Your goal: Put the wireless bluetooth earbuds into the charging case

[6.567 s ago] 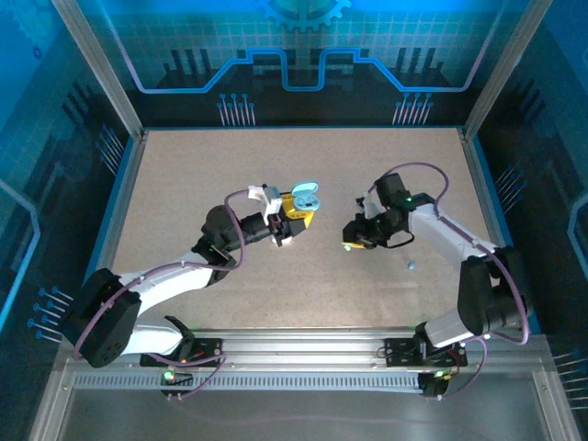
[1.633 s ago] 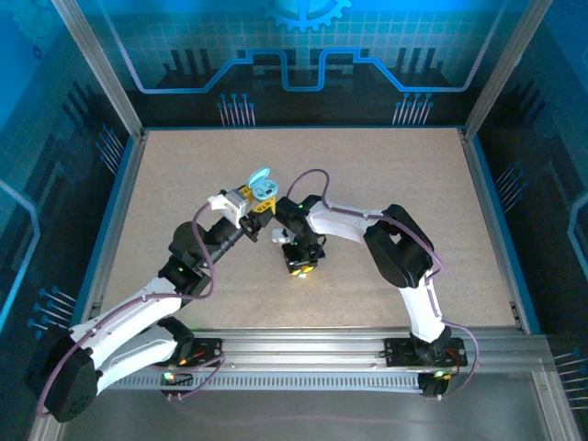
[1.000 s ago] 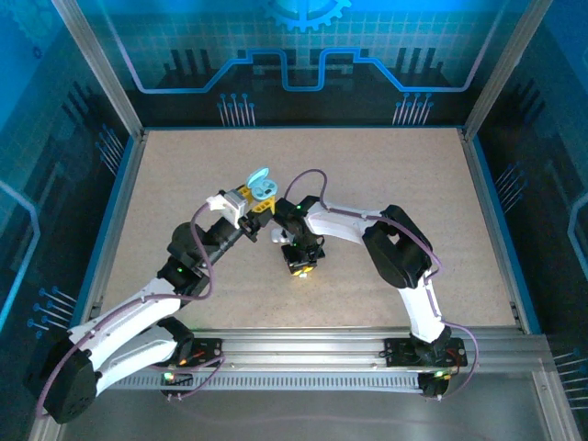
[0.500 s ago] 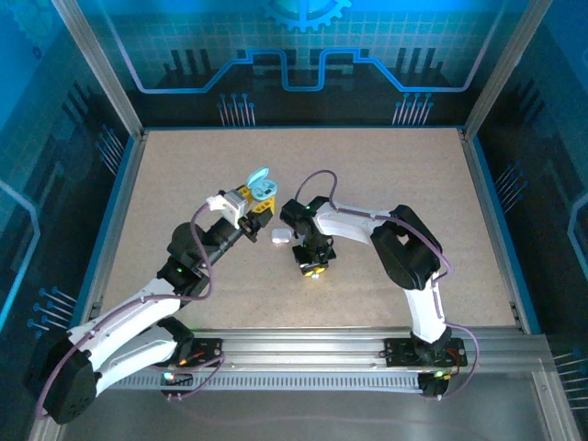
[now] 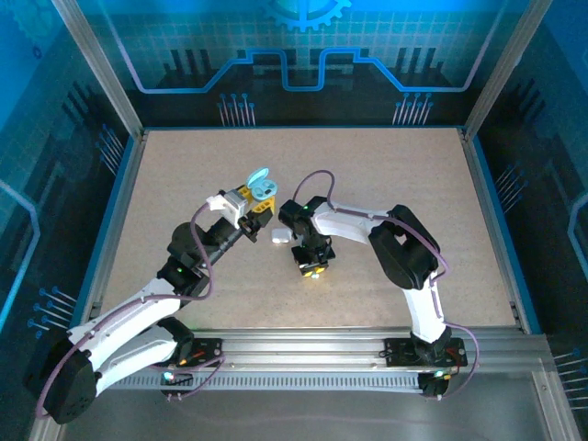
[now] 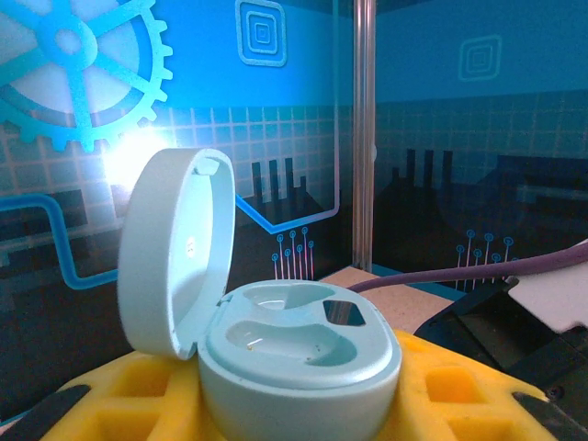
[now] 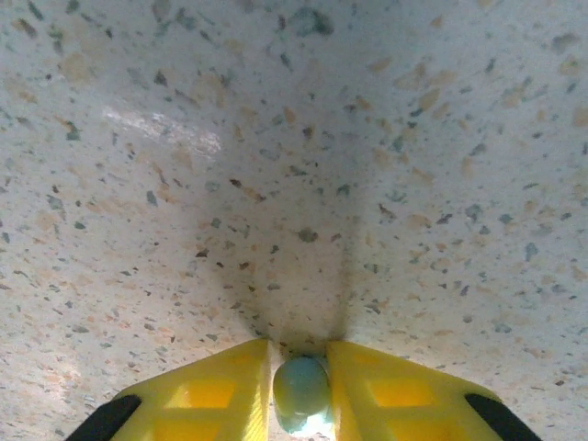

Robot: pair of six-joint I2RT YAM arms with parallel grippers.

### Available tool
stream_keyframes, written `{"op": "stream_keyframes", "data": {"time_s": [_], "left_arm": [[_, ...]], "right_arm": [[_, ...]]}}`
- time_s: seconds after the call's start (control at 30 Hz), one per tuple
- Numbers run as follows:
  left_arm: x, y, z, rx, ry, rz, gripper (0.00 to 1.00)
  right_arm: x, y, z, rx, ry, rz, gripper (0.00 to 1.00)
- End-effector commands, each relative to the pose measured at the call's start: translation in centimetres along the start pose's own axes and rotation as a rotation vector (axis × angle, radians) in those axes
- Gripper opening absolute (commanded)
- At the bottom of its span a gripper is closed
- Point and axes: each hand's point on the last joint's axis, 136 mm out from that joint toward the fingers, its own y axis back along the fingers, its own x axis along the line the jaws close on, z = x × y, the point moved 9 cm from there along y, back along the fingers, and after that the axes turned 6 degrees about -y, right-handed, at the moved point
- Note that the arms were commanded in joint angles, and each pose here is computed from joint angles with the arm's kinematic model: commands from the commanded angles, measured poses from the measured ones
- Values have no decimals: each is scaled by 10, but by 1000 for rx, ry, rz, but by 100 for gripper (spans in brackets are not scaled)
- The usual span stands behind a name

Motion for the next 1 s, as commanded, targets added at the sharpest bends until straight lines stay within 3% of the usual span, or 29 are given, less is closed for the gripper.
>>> {"op": "stream_keyframes", "data": {"time_s": [0.0, 0.2, 0.33, 0.43, 0.63, 0.97], "left_arm": [[3, 3, 4, -23, 4, 19, 31], [3, 3, 4, -24, 5, 20, 31], [2, 2, 3, -18, 7, 14, 31], [2, 0, 2, -13, 9, 6, 31], [-2, -8, -3, -2, 38, -37, 31], [-11, -20, -11, 7, 75, -156, 31]], "right_arm": [[-6, -13, -6, 53, 9, -93, 23], [-7, -2, -6, 18, 7, -71, 20], [-16, 28, -5, -59, -23, 25, 19], [-31, 59, -5, -133, -58, 227, 19], [-71, 121, -10, -241, -86, 776, 20], [-106, 198, -28, -322, 60, 1209, 20]]}}
